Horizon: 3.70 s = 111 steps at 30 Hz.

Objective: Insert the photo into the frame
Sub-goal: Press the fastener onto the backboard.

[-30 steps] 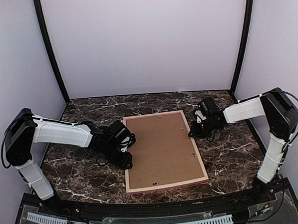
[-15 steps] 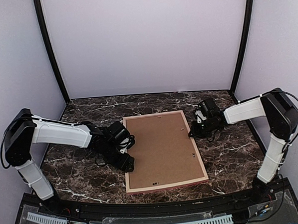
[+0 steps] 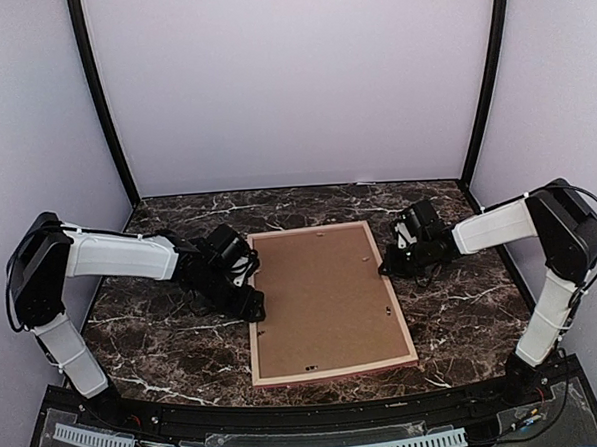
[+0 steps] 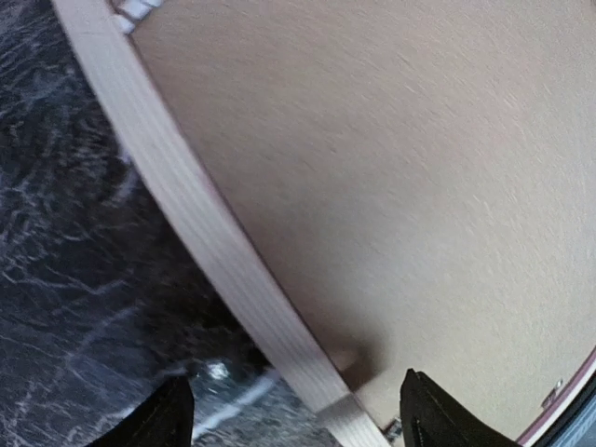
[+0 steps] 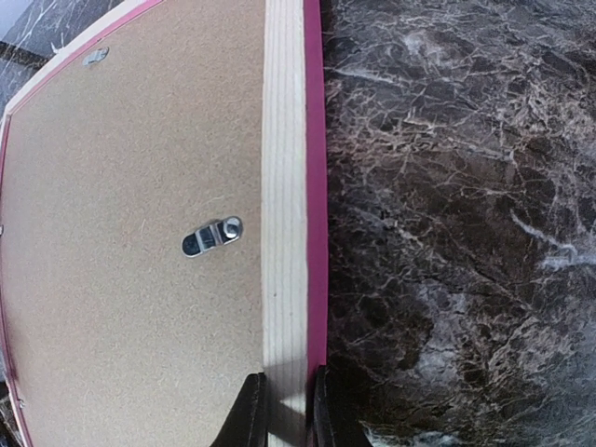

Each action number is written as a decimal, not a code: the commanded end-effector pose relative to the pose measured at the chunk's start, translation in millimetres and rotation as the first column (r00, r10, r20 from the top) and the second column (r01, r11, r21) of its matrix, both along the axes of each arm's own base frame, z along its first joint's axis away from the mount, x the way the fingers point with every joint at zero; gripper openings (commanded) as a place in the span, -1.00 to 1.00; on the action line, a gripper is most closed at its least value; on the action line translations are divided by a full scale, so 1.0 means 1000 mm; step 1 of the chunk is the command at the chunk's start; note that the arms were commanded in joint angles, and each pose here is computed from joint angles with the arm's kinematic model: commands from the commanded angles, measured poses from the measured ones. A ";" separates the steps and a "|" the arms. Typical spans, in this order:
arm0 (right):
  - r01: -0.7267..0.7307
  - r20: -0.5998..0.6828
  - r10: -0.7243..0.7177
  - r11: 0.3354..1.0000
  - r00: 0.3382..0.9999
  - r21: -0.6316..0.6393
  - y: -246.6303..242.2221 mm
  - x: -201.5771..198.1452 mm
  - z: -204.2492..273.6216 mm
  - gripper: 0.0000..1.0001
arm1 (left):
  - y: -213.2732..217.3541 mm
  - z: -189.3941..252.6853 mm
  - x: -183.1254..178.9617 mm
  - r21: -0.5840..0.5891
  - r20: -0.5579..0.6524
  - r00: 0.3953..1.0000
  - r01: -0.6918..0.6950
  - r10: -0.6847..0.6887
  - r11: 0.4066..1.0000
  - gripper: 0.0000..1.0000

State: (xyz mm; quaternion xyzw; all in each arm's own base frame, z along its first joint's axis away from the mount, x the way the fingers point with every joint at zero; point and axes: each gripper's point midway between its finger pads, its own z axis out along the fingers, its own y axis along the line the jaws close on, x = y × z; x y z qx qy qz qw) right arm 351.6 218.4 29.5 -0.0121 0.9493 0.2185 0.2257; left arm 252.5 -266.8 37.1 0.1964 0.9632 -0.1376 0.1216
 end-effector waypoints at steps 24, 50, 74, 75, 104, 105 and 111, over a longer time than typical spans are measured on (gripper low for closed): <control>-0.018 -0.006 0.017 0.999 1.000 -0.048 0.010 -0.013 0.028 -0.02 | 0.016 -0.020 0.032 0.017 -0.030 0.995 -0.096 0.096 0.995 -0.43; 0.016 0.020 -0.013 0.989 1.000 -0.147 0.019 0.040 0.009 0.07 | 0.020 -0.023 0.027 0.020 -0.034 0.996 -0.087 0.088 0.996 -0.52; -0.069 -0.031 0.064 0.968 0.997 -0.240 0.011 0.022 -0.011 -0.05 | 0.020 -0.027 0.025 0.024 -0.045 0.995 -0.088 0.089 0.996 -0.54; -0.079 -0.035 0.072 0.967 0.997 -0.242 0.012 0.022 -0.011 -0.07 | 0.020 -0.027 0.025 0.024 -0.045 0.995 -0.087 0.088 0.996 -0.54; -0.270 -0.101 0.254 0.935 0.962 -0.228 0.007 0.019 -0.016 -0.60 | 0.022 -0.028 0.022 0.031 -0.051 0.995 -0.085 0.087 0.996 -0.54; -0.281 -0.101 0.265 0.933 0.959 -0.225 0.008 0.019 -0.016 -0.61 | 0.022 -0.028 0.022 0.030 -0.050 0.995 -0.085 0.087 0.996 -0.54; -0.314 -0.091 0.302 0.930 0.949 -0.189 0.016 0.017 -0.009 -0.49 | 0.021 -0.026 0.024 0.029 -0.048 0.995 -0.084 0.085 0.996 -0.54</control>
